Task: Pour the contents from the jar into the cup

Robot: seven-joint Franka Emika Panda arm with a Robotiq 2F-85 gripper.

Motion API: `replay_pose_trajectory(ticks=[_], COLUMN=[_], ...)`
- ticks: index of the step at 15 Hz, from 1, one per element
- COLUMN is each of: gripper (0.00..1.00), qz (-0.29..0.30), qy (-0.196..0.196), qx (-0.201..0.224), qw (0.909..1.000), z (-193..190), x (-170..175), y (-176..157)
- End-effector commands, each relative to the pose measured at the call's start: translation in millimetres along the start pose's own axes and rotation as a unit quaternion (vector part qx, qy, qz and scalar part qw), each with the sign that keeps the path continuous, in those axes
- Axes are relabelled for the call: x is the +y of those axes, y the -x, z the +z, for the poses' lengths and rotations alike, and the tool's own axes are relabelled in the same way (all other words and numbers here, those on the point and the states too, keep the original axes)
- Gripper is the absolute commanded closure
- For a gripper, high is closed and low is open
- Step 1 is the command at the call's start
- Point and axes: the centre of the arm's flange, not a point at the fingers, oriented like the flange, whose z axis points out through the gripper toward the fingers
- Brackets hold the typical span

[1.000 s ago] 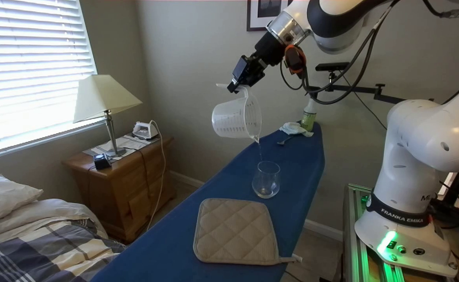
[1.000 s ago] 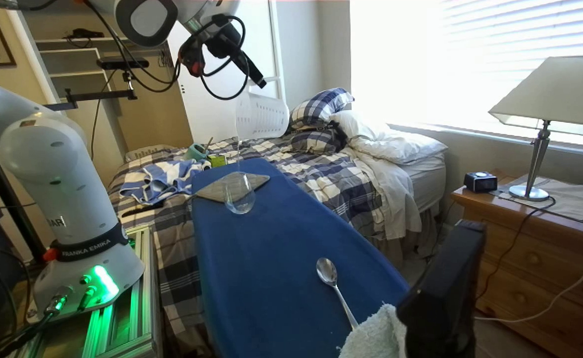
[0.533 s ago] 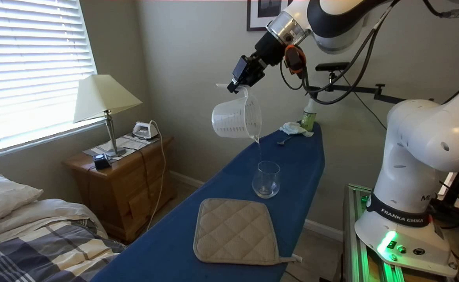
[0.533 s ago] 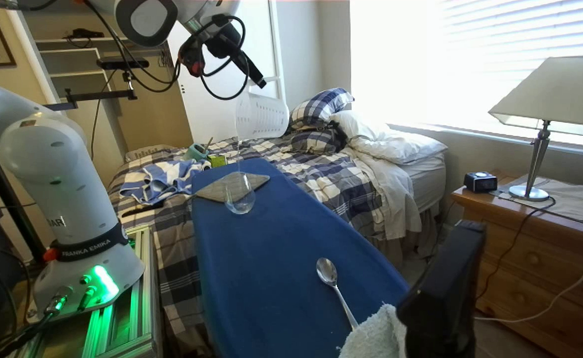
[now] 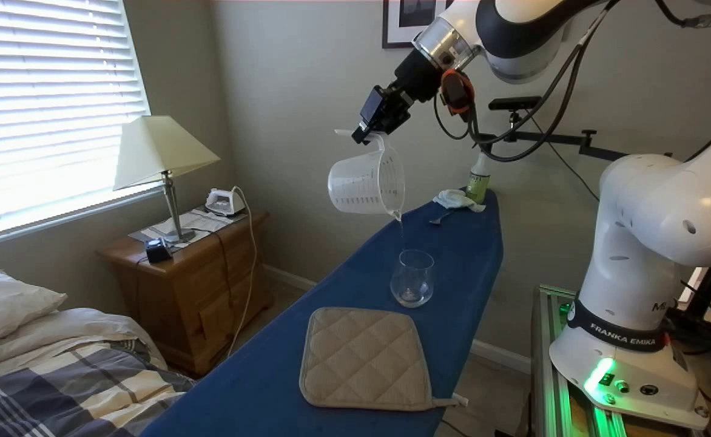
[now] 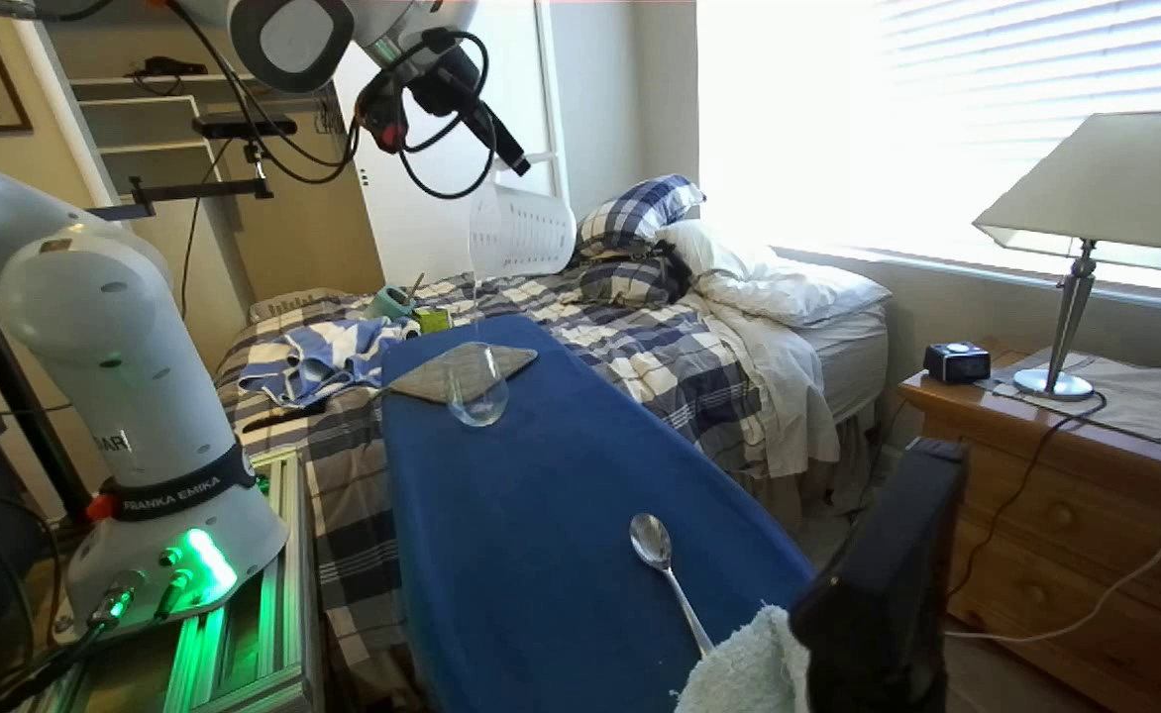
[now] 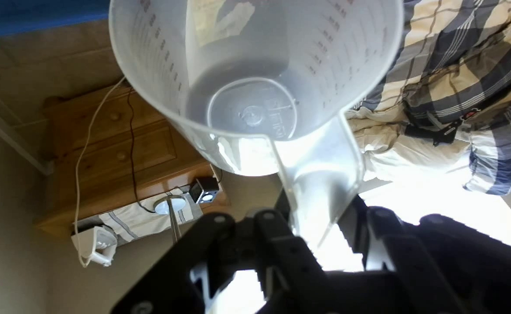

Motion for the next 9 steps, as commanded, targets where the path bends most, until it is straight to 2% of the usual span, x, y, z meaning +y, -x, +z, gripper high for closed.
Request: replay_pose_trajectory(ticks=[1,9], gripper=[0.91,0.91], qz=[-0.006,-0.009], qy=[-0.011,-0.011], qx=[0.013,0.016], qw=[0.9998,0.9998], z=[-6.4,-8.2], x=[2.5,1.1], y=[12.8,12.4])
